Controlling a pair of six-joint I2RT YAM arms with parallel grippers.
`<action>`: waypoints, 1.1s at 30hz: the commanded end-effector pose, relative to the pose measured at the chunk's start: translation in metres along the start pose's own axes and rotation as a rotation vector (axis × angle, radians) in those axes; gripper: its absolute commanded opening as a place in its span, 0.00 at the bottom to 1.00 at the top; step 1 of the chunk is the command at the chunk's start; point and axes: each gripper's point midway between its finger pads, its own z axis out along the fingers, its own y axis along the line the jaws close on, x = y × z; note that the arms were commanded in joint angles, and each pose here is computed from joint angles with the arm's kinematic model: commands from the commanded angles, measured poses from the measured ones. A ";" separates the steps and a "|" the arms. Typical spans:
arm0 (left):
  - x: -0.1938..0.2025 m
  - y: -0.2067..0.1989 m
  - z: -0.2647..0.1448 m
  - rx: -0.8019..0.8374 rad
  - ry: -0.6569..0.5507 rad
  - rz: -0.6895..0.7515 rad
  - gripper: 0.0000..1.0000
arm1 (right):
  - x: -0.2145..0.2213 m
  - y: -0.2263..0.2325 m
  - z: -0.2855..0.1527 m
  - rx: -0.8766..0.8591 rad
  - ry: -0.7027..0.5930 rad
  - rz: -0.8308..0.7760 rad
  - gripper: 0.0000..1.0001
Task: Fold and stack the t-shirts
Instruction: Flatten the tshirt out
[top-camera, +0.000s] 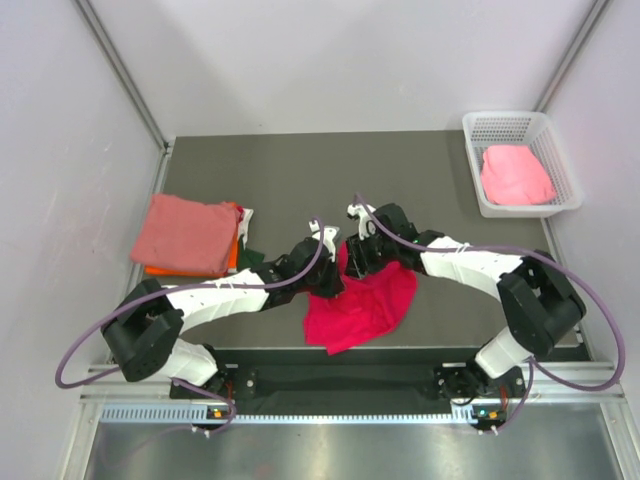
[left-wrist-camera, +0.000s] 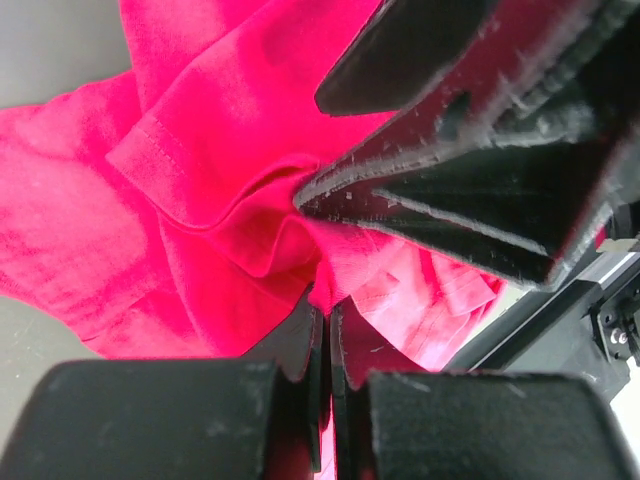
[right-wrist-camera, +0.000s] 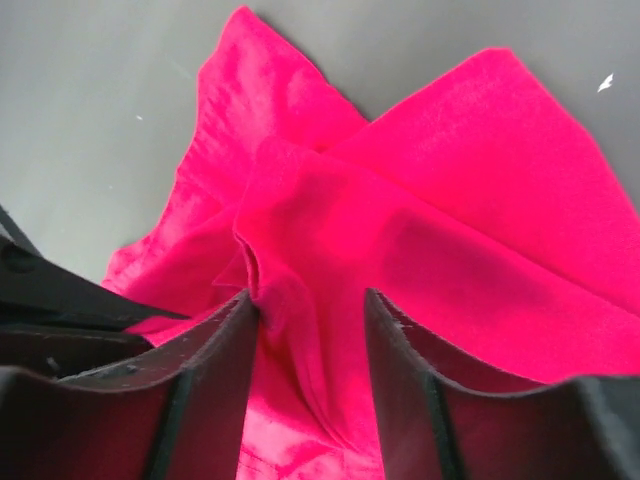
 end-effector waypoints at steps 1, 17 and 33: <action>-0.016 -0.007 -0.005 0.010 -0.041 0.011 0.00 | -0.024 0.006 0.005 0.000 -0.045 -0.035 0.43; -0.012 0.009 -0.011 -0.059 -0.047 0.014 0.00 | -0.090 -0.056 -0.101 0.226 -0.425 0.187 0.00; -0.054 0.026 -0.037 -0.250 -0.123 0.031 0.63 | -0.075 -0.143 -0.234 0.568 -0.681 0.477 0.00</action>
